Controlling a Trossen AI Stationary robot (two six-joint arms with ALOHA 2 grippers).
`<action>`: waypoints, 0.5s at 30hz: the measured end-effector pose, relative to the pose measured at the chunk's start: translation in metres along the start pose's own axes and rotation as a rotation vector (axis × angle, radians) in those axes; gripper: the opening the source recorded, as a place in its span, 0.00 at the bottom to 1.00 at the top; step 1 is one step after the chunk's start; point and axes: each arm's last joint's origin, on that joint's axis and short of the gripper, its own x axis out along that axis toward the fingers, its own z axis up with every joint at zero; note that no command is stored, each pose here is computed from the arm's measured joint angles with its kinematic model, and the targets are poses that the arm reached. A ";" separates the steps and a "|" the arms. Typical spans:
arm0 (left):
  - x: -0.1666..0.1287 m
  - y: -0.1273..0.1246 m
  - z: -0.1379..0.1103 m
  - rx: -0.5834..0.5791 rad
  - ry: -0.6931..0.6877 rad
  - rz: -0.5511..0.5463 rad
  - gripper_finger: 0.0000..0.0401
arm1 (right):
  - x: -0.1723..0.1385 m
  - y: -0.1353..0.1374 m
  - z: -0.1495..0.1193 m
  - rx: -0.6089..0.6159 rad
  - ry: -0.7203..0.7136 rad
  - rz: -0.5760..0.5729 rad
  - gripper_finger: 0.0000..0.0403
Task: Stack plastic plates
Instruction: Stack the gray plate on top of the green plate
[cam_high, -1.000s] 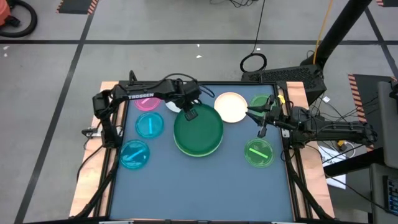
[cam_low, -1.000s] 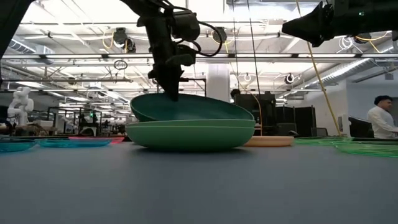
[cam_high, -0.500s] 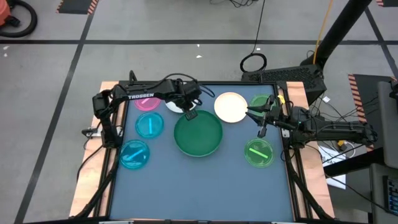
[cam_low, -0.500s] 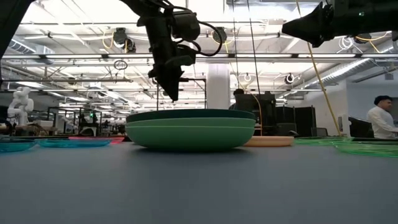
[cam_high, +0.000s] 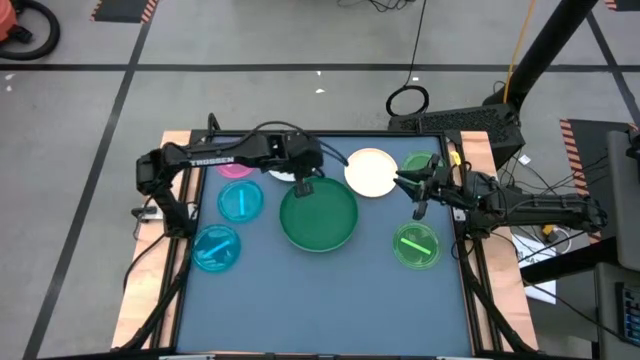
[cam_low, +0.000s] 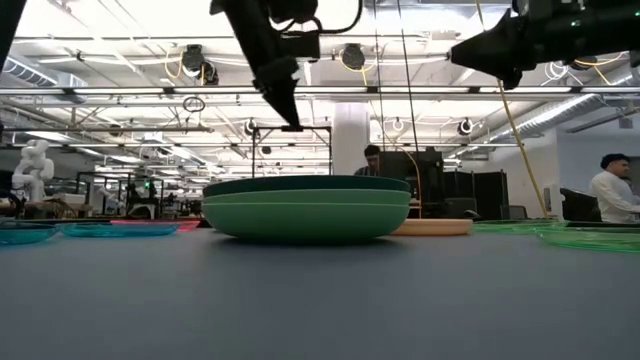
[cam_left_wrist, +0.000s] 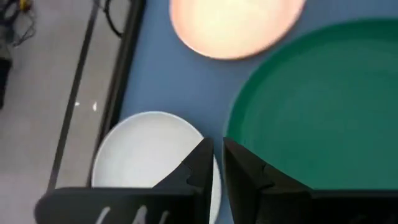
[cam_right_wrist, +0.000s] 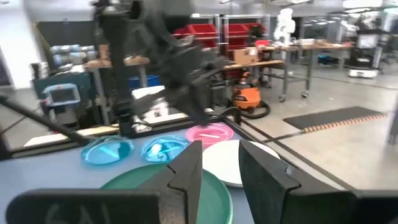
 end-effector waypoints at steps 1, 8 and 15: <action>0.001 -0.001 -0.002 0.011 -0.006 -0.009 0.10 | 0.001 0.000 0.000 0.010 0.000 -0.021 0.24; 0.001 0.002 -0.032 -0.056 -0.089 -0.042 0.10 | 0.015 0.001 -0.002 0.056 -0.009 -0.073 0.24; -0.021 -0.008 -0.072 -0.145 -0.224 -0.040 0.10 | 0.037 0.005 0.015 0.031 0.018 -0.119 0.24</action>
